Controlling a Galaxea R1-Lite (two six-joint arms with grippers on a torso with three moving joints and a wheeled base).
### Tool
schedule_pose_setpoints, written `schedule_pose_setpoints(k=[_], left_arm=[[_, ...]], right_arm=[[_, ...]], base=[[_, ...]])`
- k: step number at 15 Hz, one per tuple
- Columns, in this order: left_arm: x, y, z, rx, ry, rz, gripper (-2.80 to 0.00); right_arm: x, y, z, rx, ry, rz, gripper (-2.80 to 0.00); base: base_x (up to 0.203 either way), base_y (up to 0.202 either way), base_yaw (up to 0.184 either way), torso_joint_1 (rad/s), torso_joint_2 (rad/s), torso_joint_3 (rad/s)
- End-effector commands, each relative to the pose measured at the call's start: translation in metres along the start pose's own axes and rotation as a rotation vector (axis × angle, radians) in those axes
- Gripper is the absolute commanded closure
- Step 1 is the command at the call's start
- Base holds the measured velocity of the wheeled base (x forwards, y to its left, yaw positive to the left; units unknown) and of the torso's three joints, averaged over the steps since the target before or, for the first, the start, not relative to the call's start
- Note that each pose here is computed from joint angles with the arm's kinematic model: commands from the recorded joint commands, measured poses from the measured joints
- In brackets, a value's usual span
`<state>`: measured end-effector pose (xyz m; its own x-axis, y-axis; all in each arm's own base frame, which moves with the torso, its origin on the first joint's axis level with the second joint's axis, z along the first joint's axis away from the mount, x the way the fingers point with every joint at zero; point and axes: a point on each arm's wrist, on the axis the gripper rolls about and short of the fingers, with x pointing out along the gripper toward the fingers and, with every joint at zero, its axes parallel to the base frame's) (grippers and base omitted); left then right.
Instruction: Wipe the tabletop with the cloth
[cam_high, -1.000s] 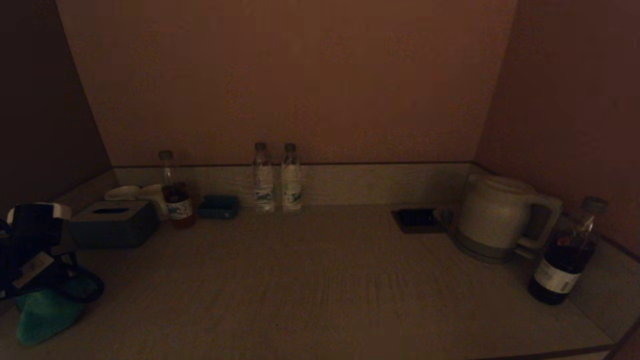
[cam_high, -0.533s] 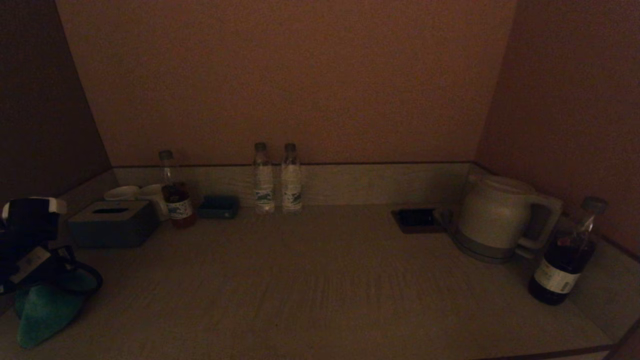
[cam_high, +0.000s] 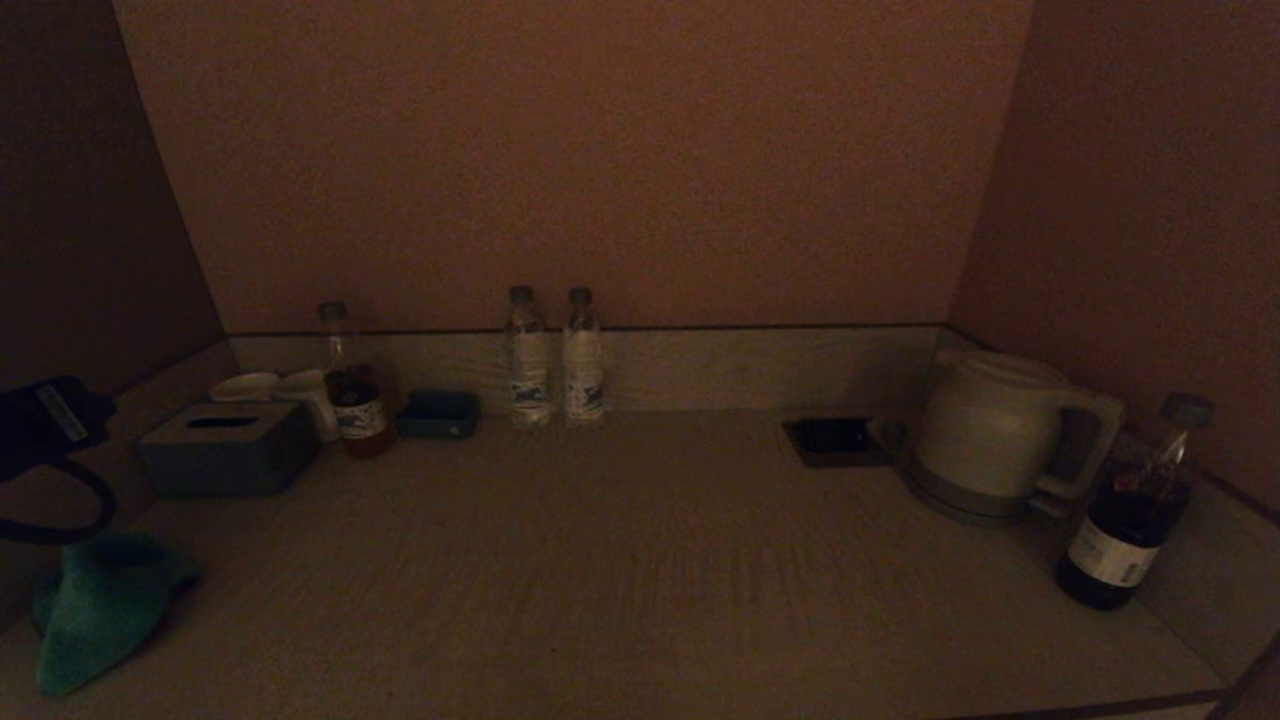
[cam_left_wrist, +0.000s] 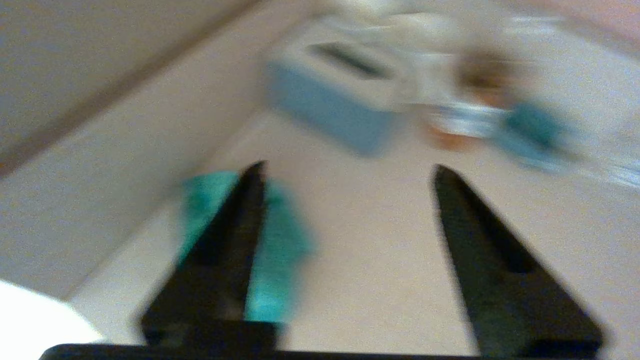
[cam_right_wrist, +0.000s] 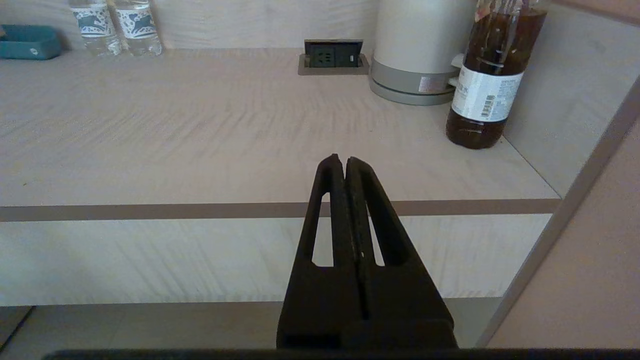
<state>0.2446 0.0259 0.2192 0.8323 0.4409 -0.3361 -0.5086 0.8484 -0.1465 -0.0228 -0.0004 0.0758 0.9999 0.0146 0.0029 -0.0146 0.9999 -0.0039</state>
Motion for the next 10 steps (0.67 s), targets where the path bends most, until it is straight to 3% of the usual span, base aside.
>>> schedule_pose_setpoints(k=[1,4,7,10], left_arm=[[-0.037,0.004,0.017,-0.037,-0.076,-0.140,0.00],[-0.099,0.020,0.031,-0.058,-0.165,-0.463,0.00],[-0.156,0.041,0.026,-0.033,-0.248,-0.749,0.00],[-0.186,0.058,0.008,0.009,-0.279,-0.886,0.00]], right_arm=[[0.000,0.000,0.000,-0.001,0.001,0.001,0.00],[0.000,0.000,0.000,-0.001,0.001,0.001,0.00],[0.000,0.000,0.000,-0.001,0.001,0.001,0.00],[0.000,0.000,0.000,-0.001,0.001,0.001,0.00]], base=[[0.000,0.000,0.000,0.000,0.00,0.000],[0.000,0.000,0.000,0.000,0.00,0.000],[0.000,0.000,0.000,0.000,0.00,0.000],[0.000,0.000,0.000,0.000,0.00,0.000]])
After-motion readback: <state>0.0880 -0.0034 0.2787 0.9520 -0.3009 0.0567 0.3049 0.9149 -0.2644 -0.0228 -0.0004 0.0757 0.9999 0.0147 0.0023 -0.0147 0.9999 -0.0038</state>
